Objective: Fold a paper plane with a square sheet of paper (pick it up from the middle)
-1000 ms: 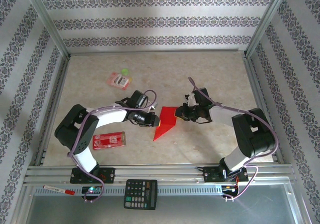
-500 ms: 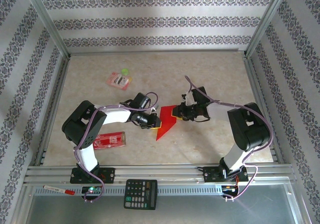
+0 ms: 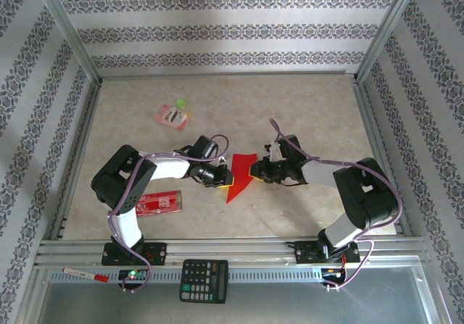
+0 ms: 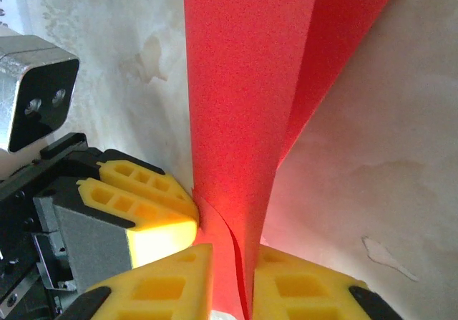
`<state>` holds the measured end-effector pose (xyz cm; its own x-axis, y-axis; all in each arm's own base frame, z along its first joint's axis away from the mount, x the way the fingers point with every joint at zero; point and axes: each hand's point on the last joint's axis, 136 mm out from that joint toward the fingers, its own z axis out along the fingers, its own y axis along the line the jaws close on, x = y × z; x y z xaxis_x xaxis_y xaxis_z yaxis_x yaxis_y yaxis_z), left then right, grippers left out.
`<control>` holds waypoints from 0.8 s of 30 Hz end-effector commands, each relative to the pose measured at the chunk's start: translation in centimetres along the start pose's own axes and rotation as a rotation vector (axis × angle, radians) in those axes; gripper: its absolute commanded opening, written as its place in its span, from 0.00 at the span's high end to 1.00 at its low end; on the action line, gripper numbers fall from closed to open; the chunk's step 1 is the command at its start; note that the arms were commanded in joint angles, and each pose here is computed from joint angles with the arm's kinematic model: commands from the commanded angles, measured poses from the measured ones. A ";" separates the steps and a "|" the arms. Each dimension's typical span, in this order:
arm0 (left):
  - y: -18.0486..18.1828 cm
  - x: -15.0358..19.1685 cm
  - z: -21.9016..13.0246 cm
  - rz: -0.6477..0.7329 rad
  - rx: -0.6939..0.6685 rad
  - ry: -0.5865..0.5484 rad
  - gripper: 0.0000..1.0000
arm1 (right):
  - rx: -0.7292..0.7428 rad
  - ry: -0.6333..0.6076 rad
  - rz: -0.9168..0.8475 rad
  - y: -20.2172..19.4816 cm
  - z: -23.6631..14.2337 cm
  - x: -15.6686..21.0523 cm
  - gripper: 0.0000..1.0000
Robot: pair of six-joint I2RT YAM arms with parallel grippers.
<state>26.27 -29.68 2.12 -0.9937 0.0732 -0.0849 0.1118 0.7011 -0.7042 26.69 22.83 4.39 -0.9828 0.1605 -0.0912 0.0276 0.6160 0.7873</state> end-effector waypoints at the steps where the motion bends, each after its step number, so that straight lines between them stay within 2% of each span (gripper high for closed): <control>1: 0.1 0.2 0.1 0.007 -0.004 -0.013 0.84 | 0.009 -0.038 0.001 0.1 -0.1 -0.2 0.84; 8: -2.0 -0.5 -1.2 0.061 0.054 -0.074 0.76 | 0.005 -0.050 0.040 0.8 -0.5 -0.2 0.89; 13: -4.2 -0.5 -2.5 0.217 0.046 -0.160 0.70 | 0.013 -0.055 0.105 1.2 -1.1 0.1 0.91; 18: -6.0 1.0 -3.3 0.461 -0.065 -0.236 0.61 | 0.009 -0.045 0.192 1.3 -1.3 0.6 0.92; 24: -5.1 1.9 -2.5 0.597 -0.209 -0.257 0.49 | -0.004 -0.043 0.253 1.7 -1.3 0.7 0.92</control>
<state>23.43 -32.78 9.15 -0.7868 0.2566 -0.5614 0.5655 0.6640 -0.4891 26.49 22.75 6.36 -0.9461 0.3215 0.0384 0.2238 0.5638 0.7950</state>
